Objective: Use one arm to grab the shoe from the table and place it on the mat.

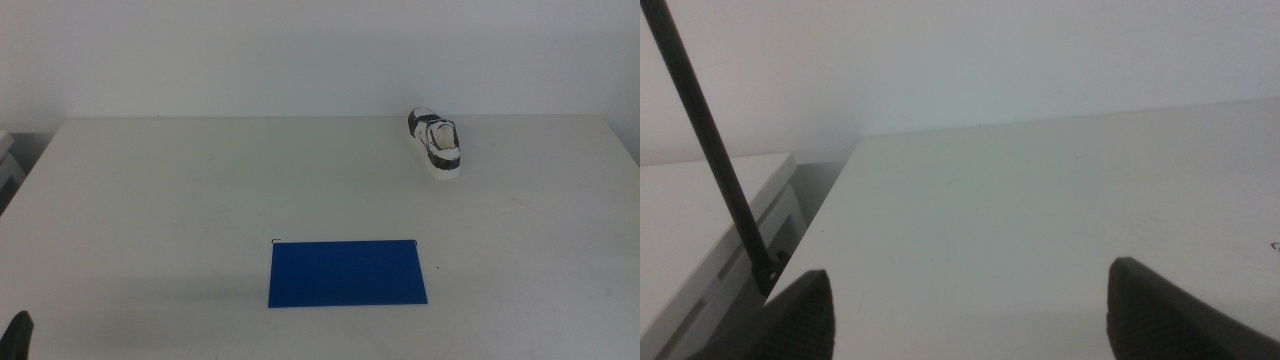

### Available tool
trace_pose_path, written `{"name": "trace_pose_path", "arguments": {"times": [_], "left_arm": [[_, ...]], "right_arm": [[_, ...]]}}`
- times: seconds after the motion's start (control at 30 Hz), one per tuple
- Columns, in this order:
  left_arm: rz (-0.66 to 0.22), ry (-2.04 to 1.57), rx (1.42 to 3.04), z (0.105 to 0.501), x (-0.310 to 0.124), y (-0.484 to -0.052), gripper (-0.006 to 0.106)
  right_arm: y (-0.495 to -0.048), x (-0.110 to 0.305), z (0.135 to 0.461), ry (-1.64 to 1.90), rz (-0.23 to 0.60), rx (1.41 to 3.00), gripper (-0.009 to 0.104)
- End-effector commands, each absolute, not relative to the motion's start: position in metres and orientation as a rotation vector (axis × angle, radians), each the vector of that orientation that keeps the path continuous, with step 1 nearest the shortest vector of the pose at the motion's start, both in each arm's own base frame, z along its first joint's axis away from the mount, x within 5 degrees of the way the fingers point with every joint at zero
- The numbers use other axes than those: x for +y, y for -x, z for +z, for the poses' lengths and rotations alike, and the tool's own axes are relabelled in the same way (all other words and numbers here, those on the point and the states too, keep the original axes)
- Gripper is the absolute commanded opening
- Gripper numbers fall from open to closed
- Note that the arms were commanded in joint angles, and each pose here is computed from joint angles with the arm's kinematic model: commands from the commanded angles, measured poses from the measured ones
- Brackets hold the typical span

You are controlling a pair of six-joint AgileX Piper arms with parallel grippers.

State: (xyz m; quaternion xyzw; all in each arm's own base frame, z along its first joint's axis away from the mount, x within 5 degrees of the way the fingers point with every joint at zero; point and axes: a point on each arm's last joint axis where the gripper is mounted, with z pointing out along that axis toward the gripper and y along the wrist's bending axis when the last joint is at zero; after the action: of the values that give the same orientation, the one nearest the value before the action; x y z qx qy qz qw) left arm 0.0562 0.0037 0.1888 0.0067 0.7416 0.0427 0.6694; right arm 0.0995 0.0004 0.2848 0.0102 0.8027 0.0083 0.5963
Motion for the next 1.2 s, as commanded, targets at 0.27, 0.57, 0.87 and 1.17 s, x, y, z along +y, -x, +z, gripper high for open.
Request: {"name": "trace_pose_path", "arguments": {"times": [0.27,0.57,0.87,1.17], "left_arm": [[0.078,-0.016,1.571,0.196,0.002,-0.055,0.093],[0.078,-0.016,1.571,0.196,0.002,-0.055,0.093],[0.078,-0.016,1.571,0.196,0.002,-0.055,0.093],[0.078,-0.016,1.571,0.196,0.002,-0.055,0.093]], "right_arm": [[-0.211,0.013,0.362,0.056,-0.001,2.176,0.063],[-0.31,0.049,0.381,0.194,0.014,2.374,0.063],[-0.404,0.07,0.376,0.17,0.083,2.533,0.063],[-0.469,0.087,0.362,0.18,0.135,2.47,0.063]]}}
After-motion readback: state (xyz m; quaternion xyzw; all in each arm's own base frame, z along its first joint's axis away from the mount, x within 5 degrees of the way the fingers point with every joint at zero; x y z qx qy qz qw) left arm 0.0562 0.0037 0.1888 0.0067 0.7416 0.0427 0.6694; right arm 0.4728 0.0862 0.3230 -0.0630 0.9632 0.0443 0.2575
